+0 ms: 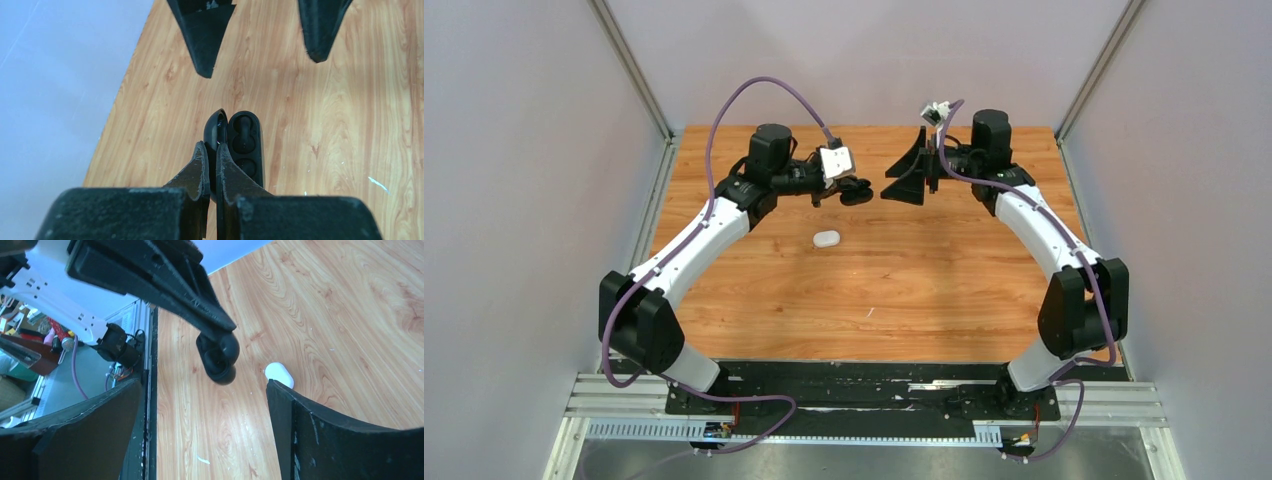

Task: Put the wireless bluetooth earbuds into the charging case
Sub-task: Adjust the left earbud in the left side groove of the charging case, then pass from the left arm to the right

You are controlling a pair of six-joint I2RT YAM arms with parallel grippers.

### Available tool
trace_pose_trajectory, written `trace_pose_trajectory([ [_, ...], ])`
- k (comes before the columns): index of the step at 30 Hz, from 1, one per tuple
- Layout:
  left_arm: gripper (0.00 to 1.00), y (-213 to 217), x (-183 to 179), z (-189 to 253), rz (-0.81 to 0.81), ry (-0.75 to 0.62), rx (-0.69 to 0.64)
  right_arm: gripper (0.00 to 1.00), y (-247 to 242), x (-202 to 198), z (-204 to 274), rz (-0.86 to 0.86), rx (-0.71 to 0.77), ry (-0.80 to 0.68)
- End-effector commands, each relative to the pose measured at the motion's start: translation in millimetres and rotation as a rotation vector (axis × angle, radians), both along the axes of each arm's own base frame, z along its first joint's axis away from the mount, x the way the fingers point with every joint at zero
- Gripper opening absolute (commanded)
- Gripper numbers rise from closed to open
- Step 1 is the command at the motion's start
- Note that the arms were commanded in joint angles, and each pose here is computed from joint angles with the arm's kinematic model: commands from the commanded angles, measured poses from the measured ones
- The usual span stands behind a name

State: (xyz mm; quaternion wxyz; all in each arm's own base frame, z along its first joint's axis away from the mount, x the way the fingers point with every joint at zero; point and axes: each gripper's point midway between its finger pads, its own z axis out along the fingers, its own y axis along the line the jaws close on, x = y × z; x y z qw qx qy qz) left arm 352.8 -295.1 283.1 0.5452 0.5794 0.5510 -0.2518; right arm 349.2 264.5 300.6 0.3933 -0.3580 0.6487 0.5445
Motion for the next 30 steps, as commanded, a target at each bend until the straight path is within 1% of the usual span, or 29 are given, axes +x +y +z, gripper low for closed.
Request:
trace_pose_trajectory([
  [1, 0.0, -5, 1, 43, -0.008, -0.033, -0.103, 0.91, -3, -23, 8, 0.113, 0.027, -0.138],
  [6, 0.0, -9, 1, 64, -0.046, -0.005, -0.173, 0.78, 2, -21, 13, 0.185, 0.045, -0.212],
  [8, 0.0, -10, 1, 67, -0.06, 0.019, -0.184, 0.75, 8, -18, 20, 0.207, 0.051, -0.257],
  [11, 0.0, -11, 2, 68, -0.074, 0.074, -0.201, 0.71, 16, -16, 26, 0.232, 0.06, -0.274],
  [17, 0.0, -12, 1, 72, -0.084, 0.095, -0.212, 0.59, 23, -11, 30, 0.233, 0.084, -0.209],
  [23, 0.0, -10, 4, 71, -0.06, 0.095, -0.207, 0.45, 26, -7, 28, 0.226, 0.096, -0.16],
  [30, 0.0, -11, 8, 77, -0.043, 0.074, -0.225, 0.35, 28, 0, 23, 0.197, 0.096, -0.118],
])
